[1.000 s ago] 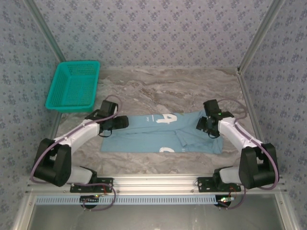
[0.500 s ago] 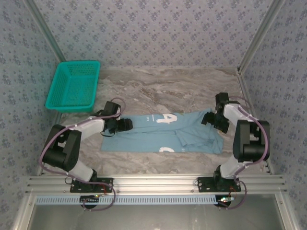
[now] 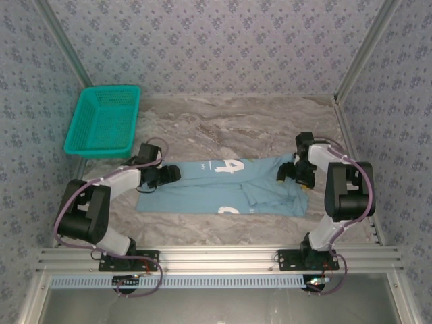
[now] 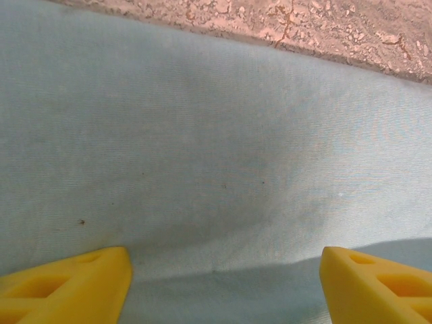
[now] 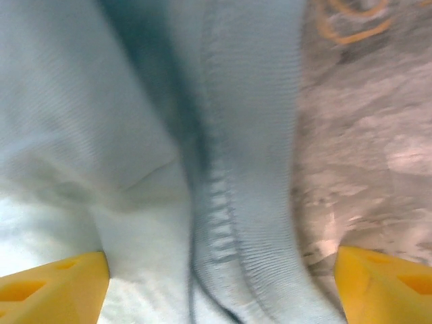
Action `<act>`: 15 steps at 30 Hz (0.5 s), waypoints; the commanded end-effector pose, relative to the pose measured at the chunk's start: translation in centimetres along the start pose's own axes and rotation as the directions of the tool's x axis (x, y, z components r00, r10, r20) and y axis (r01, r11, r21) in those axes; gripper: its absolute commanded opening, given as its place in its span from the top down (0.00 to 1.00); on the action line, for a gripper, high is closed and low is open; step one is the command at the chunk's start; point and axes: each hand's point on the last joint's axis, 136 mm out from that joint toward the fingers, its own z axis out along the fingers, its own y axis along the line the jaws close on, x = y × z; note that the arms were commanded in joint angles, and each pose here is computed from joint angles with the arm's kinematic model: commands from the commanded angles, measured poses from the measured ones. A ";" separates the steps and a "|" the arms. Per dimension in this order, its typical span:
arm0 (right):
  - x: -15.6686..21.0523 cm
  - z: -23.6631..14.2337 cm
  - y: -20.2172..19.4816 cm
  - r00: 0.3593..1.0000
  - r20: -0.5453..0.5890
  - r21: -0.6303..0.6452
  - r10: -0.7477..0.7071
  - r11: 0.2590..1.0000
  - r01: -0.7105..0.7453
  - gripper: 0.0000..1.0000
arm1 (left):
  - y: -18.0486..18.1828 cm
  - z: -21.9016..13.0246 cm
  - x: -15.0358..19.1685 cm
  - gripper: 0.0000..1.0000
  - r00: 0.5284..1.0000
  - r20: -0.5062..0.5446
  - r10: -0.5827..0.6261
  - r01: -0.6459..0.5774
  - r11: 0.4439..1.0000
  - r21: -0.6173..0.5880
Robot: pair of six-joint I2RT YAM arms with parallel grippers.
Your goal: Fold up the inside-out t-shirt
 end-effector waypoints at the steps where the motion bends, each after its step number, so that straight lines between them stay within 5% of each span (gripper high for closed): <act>1: 2.3 -0.4 2.3 0.997 -0.065 -0.122 -0.051 0.992 0.043 0.13 | 1.8 0.2 2.1 0.25 0.997 -0.065 -0.044 0.040 0.997 -0.064; 10: 2.7 0.7 2.8 0.991 -0.083 -0.112 -0.101 0.989 0.092 0.19 | 1.6 -0.2 1.9 0.25 0.998 -0.053 -0.040 0.037 0.998 -0.054; 15: 1.7 0.6 4.1 0.991 -0.035 -0.135 -0.127 0.983 0.122 0.35 | 1.5 0.0 2.0 0.25 0.998 -0.055 -0.042 0.039 0.998 -0.049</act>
